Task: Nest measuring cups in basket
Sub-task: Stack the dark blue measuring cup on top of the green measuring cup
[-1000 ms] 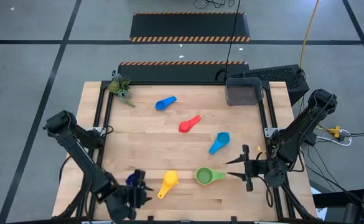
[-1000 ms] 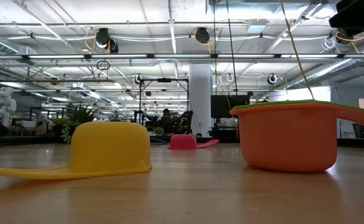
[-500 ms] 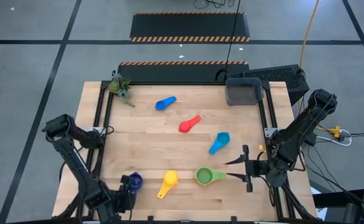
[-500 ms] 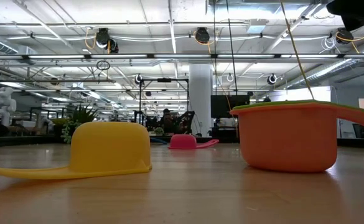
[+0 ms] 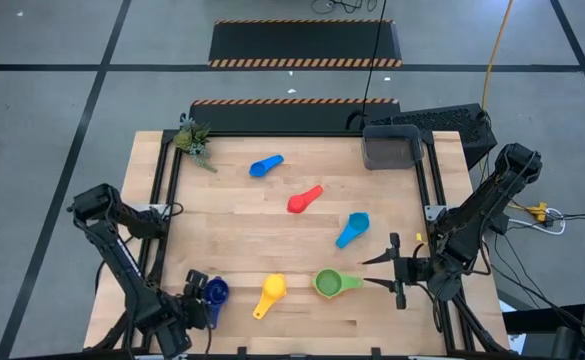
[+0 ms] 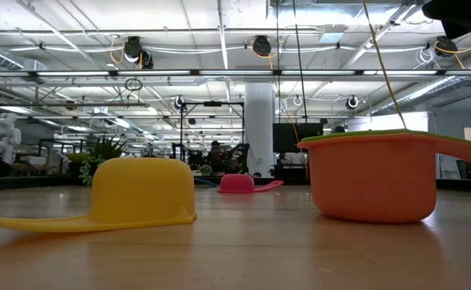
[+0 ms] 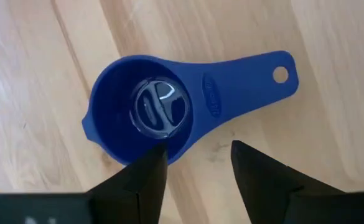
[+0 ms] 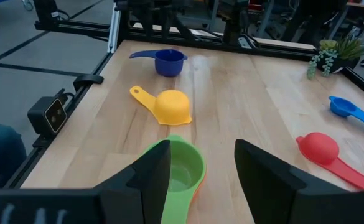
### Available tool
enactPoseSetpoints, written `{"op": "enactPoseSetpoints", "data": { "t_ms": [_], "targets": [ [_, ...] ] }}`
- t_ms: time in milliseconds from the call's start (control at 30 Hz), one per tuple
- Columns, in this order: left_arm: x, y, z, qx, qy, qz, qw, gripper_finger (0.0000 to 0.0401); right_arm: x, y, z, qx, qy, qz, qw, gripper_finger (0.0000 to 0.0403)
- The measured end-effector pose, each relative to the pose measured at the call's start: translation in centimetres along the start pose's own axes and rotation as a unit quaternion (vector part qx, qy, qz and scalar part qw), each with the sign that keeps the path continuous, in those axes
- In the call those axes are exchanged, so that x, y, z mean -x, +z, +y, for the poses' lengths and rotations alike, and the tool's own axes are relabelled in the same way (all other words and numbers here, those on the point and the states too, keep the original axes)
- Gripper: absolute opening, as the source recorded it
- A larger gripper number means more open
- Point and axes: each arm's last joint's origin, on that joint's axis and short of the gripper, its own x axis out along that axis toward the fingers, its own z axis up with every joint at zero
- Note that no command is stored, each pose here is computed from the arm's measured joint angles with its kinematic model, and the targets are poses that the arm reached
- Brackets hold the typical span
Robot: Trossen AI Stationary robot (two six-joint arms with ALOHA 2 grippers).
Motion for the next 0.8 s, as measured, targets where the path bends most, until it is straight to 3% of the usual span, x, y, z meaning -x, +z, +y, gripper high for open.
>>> {"op": "enactPoseSetpoints", "data": {
  "t_ms": [167, 333, 533, 800],
  "targets": [
    [-1.4, -0.7, 0.8, -0.002, 0.017, 0.021, 1.000, 0.0201, 0.0, 0.0, 0.0, 0.001, 0.002, 0.001, 1.000, 0.0174],
    [-2.4, -0.8, 0.6, -0.024, 0.003, 0.003, 1.000, 0.0184, 0.0, 0.0, 0.0, 0.002, 0.003, 0.001, 1.000, 0.0174],
    [-3.0, -0.4, 0.2, -0.040, -0.019, -0.035, 0.998, 0.0124, 0.0, 0.0, 0.0, 0.008, 0.003, 0.001, 1.000, 0.0173],
    [-3.5, -0.1, 0.7, -0.011, -0.017, -0.041, 0.999, 0.0017, 0.0, 0.0, 0.0, 0.011, 0.002, 0.001, 1.000, 0.0173]
  ]
}}
